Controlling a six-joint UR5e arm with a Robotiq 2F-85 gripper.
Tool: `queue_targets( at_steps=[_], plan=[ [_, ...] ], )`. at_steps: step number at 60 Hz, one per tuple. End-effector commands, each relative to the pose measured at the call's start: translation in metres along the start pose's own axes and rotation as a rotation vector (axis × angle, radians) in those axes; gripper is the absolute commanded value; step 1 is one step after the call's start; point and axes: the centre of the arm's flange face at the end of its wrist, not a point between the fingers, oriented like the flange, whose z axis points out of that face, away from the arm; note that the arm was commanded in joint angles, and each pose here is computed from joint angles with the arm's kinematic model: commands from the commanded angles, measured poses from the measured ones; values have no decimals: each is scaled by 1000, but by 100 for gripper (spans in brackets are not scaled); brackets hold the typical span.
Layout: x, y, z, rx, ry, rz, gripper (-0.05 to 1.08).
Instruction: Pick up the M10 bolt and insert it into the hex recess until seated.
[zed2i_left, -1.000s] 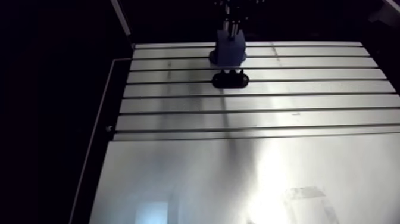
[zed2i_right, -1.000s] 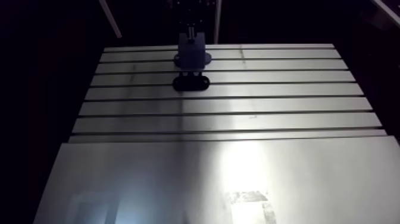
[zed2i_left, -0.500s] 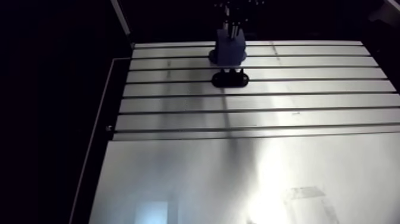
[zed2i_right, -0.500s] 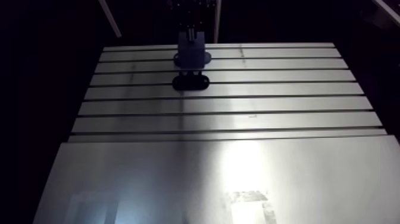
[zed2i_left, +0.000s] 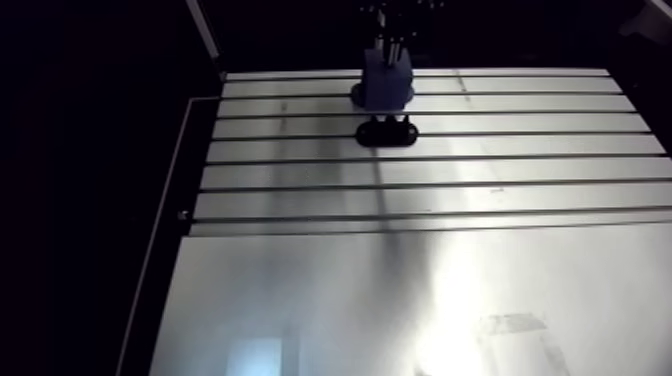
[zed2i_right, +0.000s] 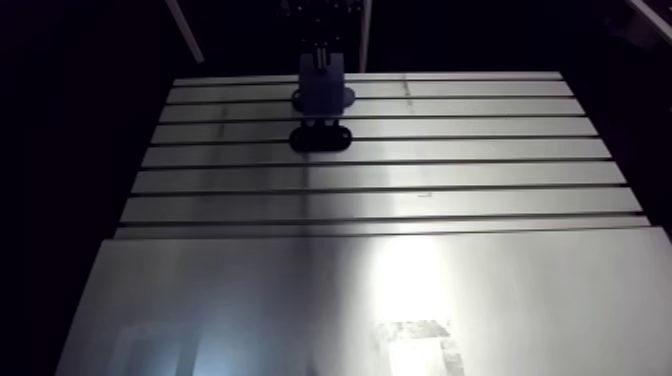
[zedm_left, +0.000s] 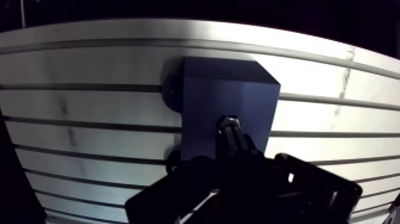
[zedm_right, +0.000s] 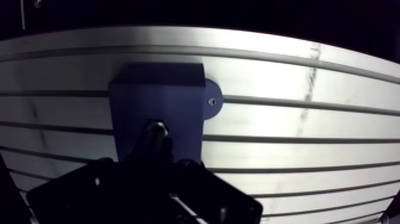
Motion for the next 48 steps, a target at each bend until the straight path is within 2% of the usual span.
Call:
queue_targets(
  at_steps=[1, 48],
  plan=[
    [0, 0, 0, 0, 0, 0, 108],
    [-1, -1, 2, 0, -3, -3, 108]
  ],
)
